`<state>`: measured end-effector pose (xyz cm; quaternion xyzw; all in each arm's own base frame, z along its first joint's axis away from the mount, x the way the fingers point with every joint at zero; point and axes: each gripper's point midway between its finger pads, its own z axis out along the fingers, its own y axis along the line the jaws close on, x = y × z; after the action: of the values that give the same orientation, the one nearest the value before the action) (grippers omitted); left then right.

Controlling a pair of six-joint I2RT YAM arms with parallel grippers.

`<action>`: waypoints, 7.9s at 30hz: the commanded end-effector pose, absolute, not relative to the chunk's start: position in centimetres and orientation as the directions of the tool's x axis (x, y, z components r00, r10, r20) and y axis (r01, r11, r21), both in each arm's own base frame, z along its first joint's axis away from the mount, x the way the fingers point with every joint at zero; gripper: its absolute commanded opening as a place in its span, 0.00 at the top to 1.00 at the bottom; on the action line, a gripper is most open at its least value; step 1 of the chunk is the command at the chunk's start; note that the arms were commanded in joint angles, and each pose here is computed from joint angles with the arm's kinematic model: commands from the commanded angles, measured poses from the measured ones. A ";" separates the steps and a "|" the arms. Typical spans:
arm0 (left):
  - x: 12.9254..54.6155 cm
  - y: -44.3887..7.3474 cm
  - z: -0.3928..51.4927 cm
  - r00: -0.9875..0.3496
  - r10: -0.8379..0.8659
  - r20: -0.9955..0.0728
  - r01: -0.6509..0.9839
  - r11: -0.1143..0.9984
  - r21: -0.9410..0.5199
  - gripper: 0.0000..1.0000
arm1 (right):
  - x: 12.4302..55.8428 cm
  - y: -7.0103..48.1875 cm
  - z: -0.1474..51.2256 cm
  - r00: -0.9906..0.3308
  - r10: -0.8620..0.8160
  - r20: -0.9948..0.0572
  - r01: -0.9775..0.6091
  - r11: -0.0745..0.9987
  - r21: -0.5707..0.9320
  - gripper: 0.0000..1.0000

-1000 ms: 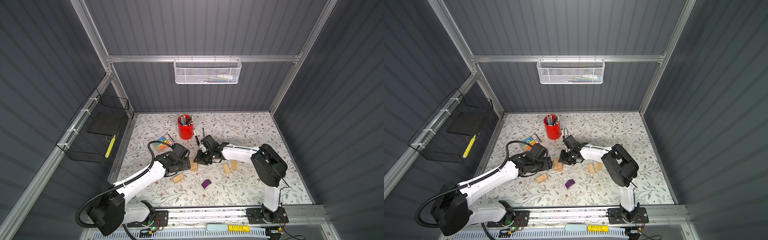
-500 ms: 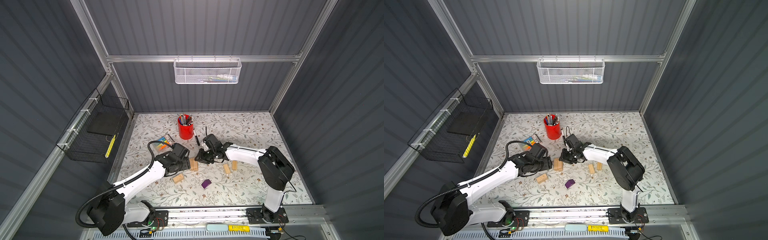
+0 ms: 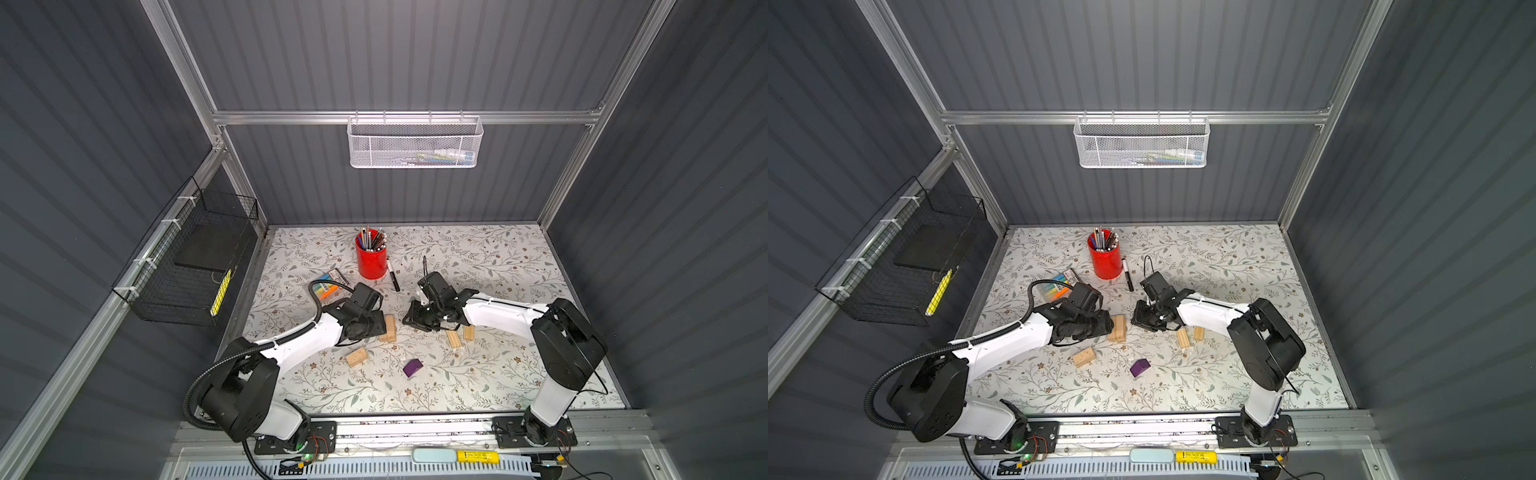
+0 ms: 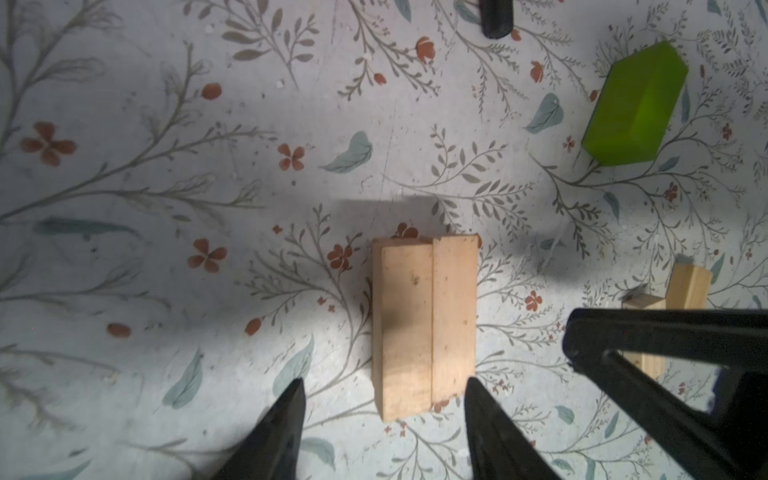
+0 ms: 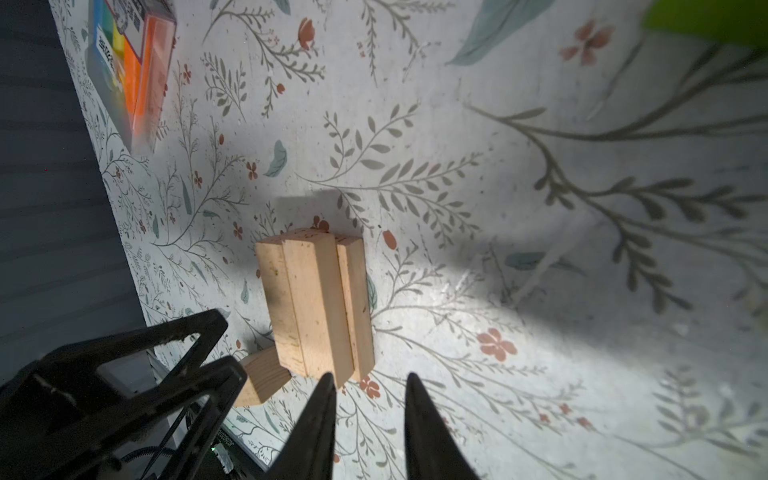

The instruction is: Build the wood block tower

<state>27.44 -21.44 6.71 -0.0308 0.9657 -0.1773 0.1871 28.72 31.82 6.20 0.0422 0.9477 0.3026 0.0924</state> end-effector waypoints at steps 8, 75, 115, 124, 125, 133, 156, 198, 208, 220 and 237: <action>28.4 -22.8 4.4 -0.941 -0.114 -0.318 0.031 0.909 -0.417 0.49 | 28.9 31.1 4.7 -0.979 0.143 -0.144 0.044 0.842 0.538 0.76; 20.6 -17.3 6.9 -0.966 0.121 -0.230 0.174 0.958 -0.227 0.17 | 23.3 23.7 10.7 -0.935 -0.039 -0.352 -0.185 0.901 0.393 0.28; 17.8 -16.4 2.4 -0.985 0.111 -0.130 0.116 0.993 -0.029 0.54 | 23.0 24.6 11.8 -0.913 0.017 -0.408 -0.195 0.860 0.471 0.01; 18.0 -16.2 1.6 -0.984 0.113 -0.136 0.115 0.993 -0.012 0.61 | 23.2 25.0 12.2 -0.911 0.014 -0.413 -0.204 0.853 0.479 0.01; 18.1 -16.1 1.6 -0.984 0.113 -0.139 0.115 0.993 -0.008 0.63 | 23.2 25.0 12.2 -0.910 0.016 -0.413 -0.203 0.853 0.481 0.01; 17.9 -16.0 2.8 -0.983 0.101 -0.156 0.106 0.994 -0.027 0.79 | 23.6 25.3 12.5 -0.912 0.026 -0.410 -0.194 0.851 0.487 0.01; 24.3 -22.4 10.5 -0.966 -0.047 -0.255 -0.019 0.994 -0.110 1.00 | 25.0 21.8 13.3 -0.913 0.239 -0.331 0.010 0.823 0.567 0.01; 27.6 -25.4 5.8 -0.976 0.043 -0.215 0.035 0.999 0.039 1.00 | 25.2 21.1 11.5 -0.920 0.274 -0.280 0.063 0.809 0.585 0.01; 27.4 -25.4 5.6 -0.977 0.039 -0.208 0.032 0.999 0.037 1.00 | 25.2 21.0 11.3 -0.921 0.274 -0.277 0.065 0.810 0.583 0.01; 27.2 -25.4 5.1 -0.980 0.032 -0.198 0.025 0.999 0.037 0.98 | 25.2 21.0 11.2 -0.921 0.274 -0.276 0.067 0.810 0.582 0.01; 27.2 -25.4 5.3 -0.980 0.023 -0.198 0.017 0.999 0.033 0.77 | 25.3 21.0 11.3 -0.920 0.278 -0.275 0.069 0.808 0.585 0.01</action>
<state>27.47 -25.45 5.51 0.0097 0.9943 0.0106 0.1057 25.43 21.14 11.88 0.0893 0.9326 0.2975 0.1837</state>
